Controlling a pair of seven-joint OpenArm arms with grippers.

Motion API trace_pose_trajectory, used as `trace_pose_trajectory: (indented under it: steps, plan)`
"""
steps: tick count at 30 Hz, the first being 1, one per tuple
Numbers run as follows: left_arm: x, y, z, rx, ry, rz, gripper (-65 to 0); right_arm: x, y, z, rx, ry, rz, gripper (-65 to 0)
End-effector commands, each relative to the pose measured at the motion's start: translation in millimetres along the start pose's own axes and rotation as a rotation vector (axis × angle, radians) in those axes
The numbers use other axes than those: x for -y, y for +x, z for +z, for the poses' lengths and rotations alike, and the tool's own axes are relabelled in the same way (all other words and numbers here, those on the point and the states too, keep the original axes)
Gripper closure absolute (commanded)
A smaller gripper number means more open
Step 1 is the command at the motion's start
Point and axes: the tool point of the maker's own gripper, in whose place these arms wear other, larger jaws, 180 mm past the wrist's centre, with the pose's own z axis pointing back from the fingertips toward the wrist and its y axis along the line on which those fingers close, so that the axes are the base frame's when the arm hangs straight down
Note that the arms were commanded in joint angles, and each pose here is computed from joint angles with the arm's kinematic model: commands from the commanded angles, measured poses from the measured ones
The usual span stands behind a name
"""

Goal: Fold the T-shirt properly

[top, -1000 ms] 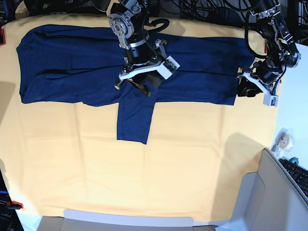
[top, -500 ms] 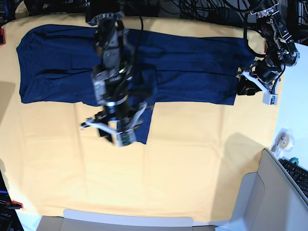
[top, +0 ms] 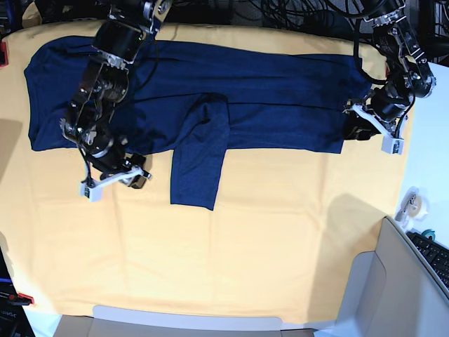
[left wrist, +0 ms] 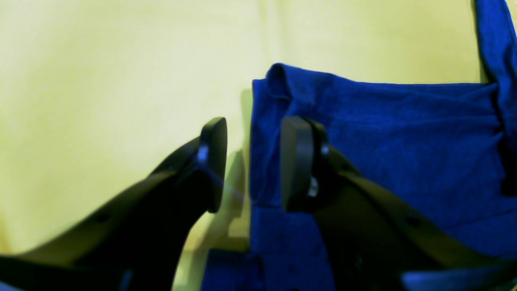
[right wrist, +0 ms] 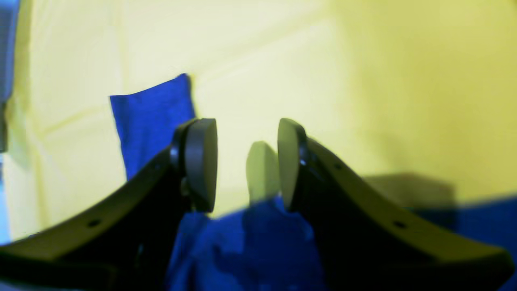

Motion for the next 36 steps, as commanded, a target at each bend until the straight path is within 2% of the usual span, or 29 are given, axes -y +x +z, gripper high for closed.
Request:
trace_pose_trajectory:
  steps: [1, 7, 16, 23, 36]
  plan:
    - [-0.7, 17.2, 3.4, 0.049, -0.001, -0.020, -21.8, -10.1, 18.0, -1.2, 0.043, 0.036, 0.003, -24.4]
    - [-0.6, 17.9, 3.3, 0.050, -0.001, -0.020, -21.8, -14.3, 16.5, -24.4, 0.043, 0.061, -0.049, -24.4]
    - [-1.0, 18.1, 3.5, 0.050, -0.001, -0.022, -21.8, -23.0, -11.3, -55.0, -0.045, 0.090, -0.115, -24.4]
    - [-1.4, 17.5, 3.3, 0.048, 0.000, -0.021, -21.8, -27.4, -10.2, -56.2, -0.048, 0.100, -0.110, -24.4]
    - [-1.8, 17.8, 3.5, 0.048, 0.001, -0.023, -21.8, -57.6, -11.8, -61.7, -0.073, 0.145, -0.018, -24.4]
